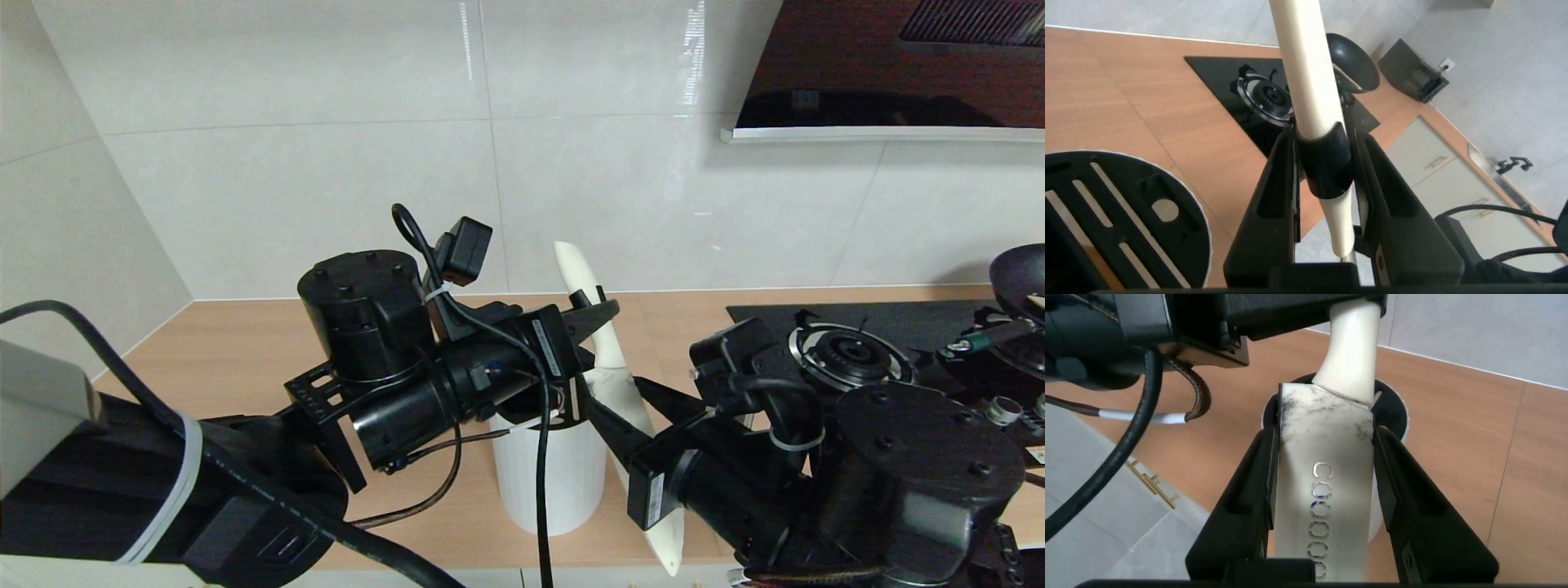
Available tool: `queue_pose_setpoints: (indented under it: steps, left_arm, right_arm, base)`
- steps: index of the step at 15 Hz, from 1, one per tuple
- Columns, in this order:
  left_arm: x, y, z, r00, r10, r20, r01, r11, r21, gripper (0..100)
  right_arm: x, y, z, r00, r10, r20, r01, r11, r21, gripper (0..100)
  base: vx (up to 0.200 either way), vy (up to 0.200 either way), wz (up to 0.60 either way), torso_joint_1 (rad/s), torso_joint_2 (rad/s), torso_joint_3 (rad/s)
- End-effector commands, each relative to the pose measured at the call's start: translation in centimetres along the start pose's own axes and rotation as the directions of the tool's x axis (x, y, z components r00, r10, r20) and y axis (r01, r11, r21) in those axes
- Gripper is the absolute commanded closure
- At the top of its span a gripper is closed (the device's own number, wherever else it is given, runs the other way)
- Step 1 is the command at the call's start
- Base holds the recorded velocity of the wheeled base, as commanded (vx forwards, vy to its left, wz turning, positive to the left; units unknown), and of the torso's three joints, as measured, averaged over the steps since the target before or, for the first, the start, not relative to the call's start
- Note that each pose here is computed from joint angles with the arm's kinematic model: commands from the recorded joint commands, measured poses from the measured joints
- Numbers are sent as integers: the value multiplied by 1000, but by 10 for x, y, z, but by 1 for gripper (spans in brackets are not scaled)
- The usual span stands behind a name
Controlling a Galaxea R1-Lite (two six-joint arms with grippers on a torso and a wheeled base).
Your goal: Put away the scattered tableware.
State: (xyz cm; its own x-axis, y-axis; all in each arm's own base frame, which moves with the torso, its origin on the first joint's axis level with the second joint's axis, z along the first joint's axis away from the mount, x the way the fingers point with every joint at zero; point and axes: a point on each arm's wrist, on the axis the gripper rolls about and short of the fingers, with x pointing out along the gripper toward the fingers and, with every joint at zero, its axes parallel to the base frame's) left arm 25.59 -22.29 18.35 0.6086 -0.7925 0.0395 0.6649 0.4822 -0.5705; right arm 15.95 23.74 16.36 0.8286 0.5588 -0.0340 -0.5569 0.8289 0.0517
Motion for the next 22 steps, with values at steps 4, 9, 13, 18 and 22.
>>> queue_pose_setpoints:
  steps: [4,9,13,18,22]
  left_arm:
    - [-1,-1,1,1000,-3,4,3,1000,1,100]
    - [-2,-3,3,1000,-8,11,8,1000,2,100]
    - [-25,-8,42,987,-8,160,-7,995,96,100]
    - [-61,-13,83,947,22,321,-147,917,370,100]
    - [-79,-22,84,942,14,335,-195,835,514,100]
  right_arm:
    - [0,-1,0,1000,-23,1,23,1000,-1,0]
    - [-1,-1,2,1000,-22,9,22,1000,3,0]
    - [-9,-34,29,989,-115,90,113,993,29,0]
    - [-20,-64,42,980,-187,66,188,982,-6,0]
    - [-17,-69,39,977,-204,54,205,979,-10,0]
  base:
    - [0,0,0,0,0,0]
    - [0,0,0,0,0,0]
    - [0,0,0,0,0,0]
    - [0,0,0,0,0,0]
    - [0,0,0,0,0,0]
